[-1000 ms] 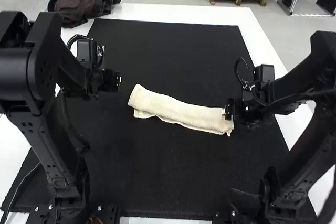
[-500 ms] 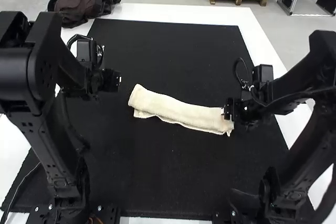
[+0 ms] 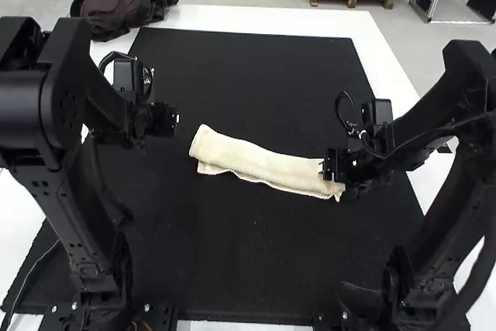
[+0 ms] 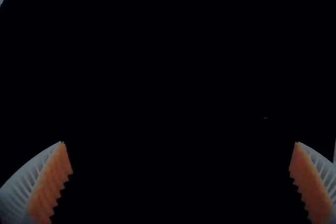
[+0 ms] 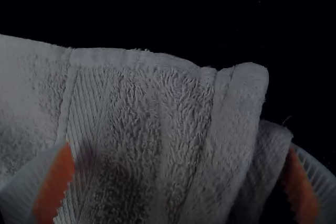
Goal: Fold the towel.
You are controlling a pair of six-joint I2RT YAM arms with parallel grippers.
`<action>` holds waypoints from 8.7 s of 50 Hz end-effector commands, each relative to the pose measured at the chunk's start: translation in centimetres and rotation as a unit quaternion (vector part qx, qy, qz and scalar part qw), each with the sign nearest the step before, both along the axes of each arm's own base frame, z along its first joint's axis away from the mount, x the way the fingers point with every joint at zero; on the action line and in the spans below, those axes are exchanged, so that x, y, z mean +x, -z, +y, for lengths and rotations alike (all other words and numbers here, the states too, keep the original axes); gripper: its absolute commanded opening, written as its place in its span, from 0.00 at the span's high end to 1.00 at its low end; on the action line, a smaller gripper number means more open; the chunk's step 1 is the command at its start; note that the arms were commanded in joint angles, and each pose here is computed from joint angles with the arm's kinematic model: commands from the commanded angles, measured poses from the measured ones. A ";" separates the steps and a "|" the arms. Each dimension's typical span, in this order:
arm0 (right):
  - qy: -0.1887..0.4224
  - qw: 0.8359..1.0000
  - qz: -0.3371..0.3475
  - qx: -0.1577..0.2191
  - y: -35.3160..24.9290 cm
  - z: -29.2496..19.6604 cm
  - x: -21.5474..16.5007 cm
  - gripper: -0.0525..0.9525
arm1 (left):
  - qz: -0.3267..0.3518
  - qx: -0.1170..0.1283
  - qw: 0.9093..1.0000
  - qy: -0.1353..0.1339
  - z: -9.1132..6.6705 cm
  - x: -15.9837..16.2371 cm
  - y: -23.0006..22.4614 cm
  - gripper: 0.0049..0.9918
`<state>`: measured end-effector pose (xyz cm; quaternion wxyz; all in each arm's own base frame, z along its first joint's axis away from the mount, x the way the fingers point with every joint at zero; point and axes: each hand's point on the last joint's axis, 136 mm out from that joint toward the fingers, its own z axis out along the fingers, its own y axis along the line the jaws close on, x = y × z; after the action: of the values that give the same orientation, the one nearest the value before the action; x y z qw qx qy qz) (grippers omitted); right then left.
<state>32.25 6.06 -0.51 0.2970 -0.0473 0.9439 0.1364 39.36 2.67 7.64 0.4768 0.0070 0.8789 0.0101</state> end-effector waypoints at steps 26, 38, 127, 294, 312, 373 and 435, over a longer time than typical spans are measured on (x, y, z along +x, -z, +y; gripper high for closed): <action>-0.010 1.000 0.021 0.017 1.6 0.8 -0.6 0.56 | -0.014 -0.002 1.000 -0.002 0.2 -0.3 -1.0 0.02; -0.028 0.997 0.051 0.046 1.5 1.8 -1.0 0.97 | -0.020 -0.002 1.000 -0.003 0.2 -0.3 -1.5 0.02; -0.188 0.972 0.006 0.141 -8.1 19.6 1.4 0.97 | -0.037 0.012 0.998 -0.052 1.8 -1.0 -2.8 0.02; -0.289 0.929 0.018 0.229 -6.4 30.9 1.4 0.97 | -0.070 -0.003 0.995 -0.069 1.9 -2.2 -4.5 0.02; -0.298 0.921 0.013 0.252 -5.7 32.6 1.5 0.97 | -0.077 -0.004 0.995 -0.069 1.9 -2.2 -5.0 0.02; -0.324 0.903 0.000 0.282 -0.8 35.8 2.9 0.97 | -0.082 -0.003 0.994 -0.068 1.9 -2.1 -5.3 0.02; -0.230 0.881 -0.219 0.349 -34.2 24.3 7.8 0.97 | -0.213 -0.002 0.975 -0.054 1.5 1.2 -22.6 0.02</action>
<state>39.93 33.38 25.77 0.3797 -0.1891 0.7505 0.5068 40.54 4.48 24.13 0.6012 -0.0500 0.7966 0.0382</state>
